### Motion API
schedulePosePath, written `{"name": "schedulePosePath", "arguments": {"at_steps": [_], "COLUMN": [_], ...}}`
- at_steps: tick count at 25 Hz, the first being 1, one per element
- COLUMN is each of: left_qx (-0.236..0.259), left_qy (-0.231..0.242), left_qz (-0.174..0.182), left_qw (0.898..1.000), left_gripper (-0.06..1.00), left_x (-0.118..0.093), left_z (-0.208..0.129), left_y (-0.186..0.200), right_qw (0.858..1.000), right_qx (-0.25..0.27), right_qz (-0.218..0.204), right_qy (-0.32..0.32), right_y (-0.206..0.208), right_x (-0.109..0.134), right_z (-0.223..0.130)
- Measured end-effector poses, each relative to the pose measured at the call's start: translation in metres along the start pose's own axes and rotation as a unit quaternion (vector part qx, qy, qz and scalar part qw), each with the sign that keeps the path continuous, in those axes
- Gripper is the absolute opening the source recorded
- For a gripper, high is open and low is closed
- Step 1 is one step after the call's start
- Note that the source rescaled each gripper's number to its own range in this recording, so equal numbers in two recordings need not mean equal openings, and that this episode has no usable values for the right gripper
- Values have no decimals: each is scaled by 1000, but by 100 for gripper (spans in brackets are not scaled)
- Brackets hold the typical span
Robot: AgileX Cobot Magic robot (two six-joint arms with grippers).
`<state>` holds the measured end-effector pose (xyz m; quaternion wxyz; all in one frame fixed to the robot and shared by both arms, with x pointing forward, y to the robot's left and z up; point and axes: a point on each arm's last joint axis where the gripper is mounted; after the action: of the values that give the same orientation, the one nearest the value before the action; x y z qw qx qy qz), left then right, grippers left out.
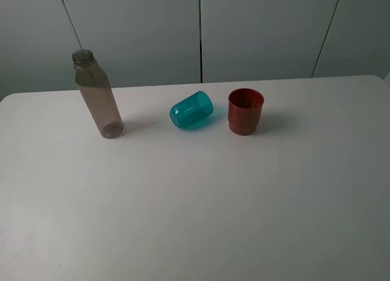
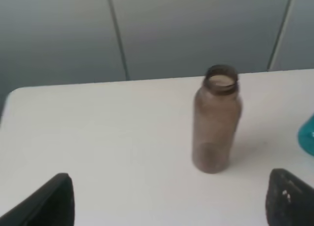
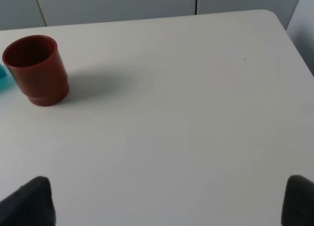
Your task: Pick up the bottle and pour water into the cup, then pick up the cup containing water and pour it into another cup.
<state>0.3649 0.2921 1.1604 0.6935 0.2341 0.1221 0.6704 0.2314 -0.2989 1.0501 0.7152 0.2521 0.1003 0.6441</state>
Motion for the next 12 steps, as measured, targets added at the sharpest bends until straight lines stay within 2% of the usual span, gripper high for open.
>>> {"name": "schedulePosePath", "arguments": {"at_steps": [2, 6, 10, 12], "left_qx": [-25, -71, -123, -106], "left_qy": [18, 47, 58, 56], "left_qz": [12, 1, 0, 1], "left_qw": [999, 996, 991, 993], "left_gripper": [99, 99, 99, 99], "left_x": [7, 7, 5, 4], "left_z": [-19, -69, -122, -137], "left_y": [28, 63, 80, 77], "right_qw": [1000, 1000, 1000, 1000], "right_qx": [0, 0, 0, 0], "right_qz": [0, 0, 0, 0], "right_qy": [0, 0, 0, 0], "right_y": [0, 0, 0, 0], "right_x": [0, 0, 0, 0], "right_z": [0, 0, 0, 0]}}
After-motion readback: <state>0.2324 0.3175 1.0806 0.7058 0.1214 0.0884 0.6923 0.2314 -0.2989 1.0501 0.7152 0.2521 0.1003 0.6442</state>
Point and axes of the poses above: a point on each arm's last joint axis where the gripper is mounted, y pointing back along that axis away from the gripper, x along the wrist's bending axis when the last joint is at zero, z = x × y, and after that the axes turned 10 degrees about -y, right-handed
